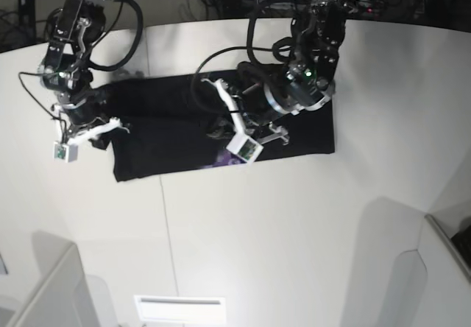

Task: Fold the T-shirt properly
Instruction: 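Release the left gripper and move it back to the strip's folded end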

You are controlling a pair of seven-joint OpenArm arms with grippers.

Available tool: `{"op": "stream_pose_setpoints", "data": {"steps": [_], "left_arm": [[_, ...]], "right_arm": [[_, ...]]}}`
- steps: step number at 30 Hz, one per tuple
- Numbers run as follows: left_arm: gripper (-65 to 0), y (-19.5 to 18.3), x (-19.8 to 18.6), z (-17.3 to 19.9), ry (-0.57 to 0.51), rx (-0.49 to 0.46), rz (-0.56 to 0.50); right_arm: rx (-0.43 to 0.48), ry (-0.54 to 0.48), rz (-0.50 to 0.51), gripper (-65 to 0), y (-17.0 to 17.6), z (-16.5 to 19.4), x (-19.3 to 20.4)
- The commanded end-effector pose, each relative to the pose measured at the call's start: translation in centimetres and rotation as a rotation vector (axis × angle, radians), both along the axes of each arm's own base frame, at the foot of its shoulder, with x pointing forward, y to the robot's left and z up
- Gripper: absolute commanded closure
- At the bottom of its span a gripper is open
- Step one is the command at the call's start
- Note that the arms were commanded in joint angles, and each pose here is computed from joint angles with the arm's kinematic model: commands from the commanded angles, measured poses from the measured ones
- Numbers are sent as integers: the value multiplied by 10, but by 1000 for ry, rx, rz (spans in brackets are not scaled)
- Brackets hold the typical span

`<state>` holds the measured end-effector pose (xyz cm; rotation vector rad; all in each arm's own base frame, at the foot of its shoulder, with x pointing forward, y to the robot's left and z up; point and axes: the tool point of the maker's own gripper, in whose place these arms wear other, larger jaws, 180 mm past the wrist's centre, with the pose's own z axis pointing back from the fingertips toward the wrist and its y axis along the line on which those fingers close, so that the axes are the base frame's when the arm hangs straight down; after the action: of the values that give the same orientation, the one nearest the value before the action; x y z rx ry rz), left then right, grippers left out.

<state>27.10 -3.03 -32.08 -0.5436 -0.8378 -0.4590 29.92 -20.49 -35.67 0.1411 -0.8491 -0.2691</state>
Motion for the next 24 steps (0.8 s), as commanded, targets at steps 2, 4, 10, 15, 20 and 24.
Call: {"op": "stream_pose_setpoints", "data": {"steps": [2,4,10,15,20,24], "left_arm": [[0,39,3,-8,13,32,108],[0,79,0,-22,48,74,210],[0,203,-31,-46,127,223,479],[0,251,-53,-54,67,268,572],[0,265,-60,-72,71,259,599],[0,266,-60,-74,73,256,604]], "right_arm": [[26,-53,-23,-146,-14,23,16],[82,-45,-5,-281,-16,26,21],[193,75,95,-489,-25,6,32],[271,137,95,-476,-29,-15,37],[255,219,153,-476,-23,-35,36],[238,238,217,-476,-16,-43,30]]}}
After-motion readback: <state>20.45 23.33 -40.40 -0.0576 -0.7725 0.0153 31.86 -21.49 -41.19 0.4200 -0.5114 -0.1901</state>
